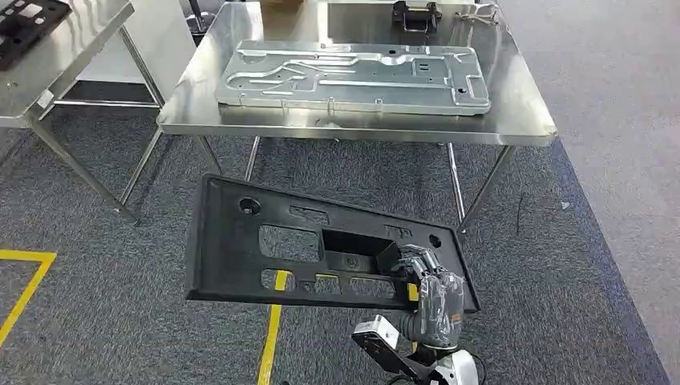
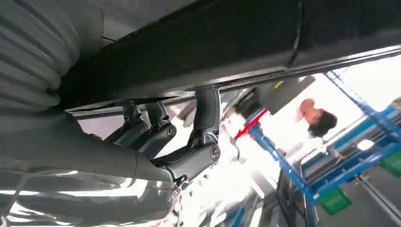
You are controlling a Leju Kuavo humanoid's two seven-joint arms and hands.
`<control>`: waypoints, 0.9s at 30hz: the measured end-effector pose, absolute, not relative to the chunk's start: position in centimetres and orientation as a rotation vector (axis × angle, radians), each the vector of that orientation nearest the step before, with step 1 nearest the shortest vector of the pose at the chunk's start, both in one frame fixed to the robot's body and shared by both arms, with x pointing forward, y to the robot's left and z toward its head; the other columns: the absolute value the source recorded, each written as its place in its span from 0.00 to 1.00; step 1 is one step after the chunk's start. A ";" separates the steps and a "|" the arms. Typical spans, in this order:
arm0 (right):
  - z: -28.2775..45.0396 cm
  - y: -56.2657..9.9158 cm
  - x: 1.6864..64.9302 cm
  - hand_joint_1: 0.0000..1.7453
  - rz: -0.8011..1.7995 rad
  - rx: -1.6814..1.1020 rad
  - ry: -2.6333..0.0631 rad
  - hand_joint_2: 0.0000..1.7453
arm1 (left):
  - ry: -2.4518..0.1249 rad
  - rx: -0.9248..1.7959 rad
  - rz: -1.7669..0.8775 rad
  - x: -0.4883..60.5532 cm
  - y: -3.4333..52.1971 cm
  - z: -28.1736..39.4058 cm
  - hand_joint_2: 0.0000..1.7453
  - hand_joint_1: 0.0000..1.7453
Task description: Take the parts from the cabinet and place them on the table.
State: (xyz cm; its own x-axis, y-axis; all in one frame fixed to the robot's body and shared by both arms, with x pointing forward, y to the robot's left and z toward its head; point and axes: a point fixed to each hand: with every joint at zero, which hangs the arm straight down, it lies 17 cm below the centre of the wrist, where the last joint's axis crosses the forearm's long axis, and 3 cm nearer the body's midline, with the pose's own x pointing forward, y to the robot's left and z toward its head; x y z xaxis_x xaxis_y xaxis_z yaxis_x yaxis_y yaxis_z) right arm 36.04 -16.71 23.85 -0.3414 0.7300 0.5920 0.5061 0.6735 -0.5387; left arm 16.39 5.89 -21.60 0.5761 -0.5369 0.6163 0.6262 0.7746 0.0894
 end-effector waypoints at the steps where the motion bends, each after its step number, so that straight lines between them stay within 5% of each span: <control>1: 23.9 -16.9 36.2 1.00 0.332 -0.973 -2.016 1.00 | -0.670 -0.145 -0.687 16.3 5.9 -21.6 0.00 0.00; 11: 24.3 -17.9 39.6 1.00 0.627 -1.401 -1.915 1.00 | -0.668 -0.161 -0.760 16.0 5.1 -21.5 0.00 0.00; 27: 22.6 -17.6 41.8 1.00 0.788 -1.470 -1.884 1.00 | -0.666 -0.156 -0.811 15.9 4.9 -21.5 0.00 0.00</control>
State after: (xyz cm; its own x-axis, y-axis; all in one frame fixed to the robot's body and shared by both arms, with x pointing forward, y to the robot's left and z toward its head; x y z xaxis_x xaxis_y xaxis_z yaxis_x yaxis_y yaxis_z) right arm 41.85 -17.59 22.61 -0.1931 0.9754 0.1068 0.6087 0.2044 -0.7666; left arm 15.92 4.91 -21.51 0.4989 -0.6203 0.6052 0.7147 0.6895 0.1175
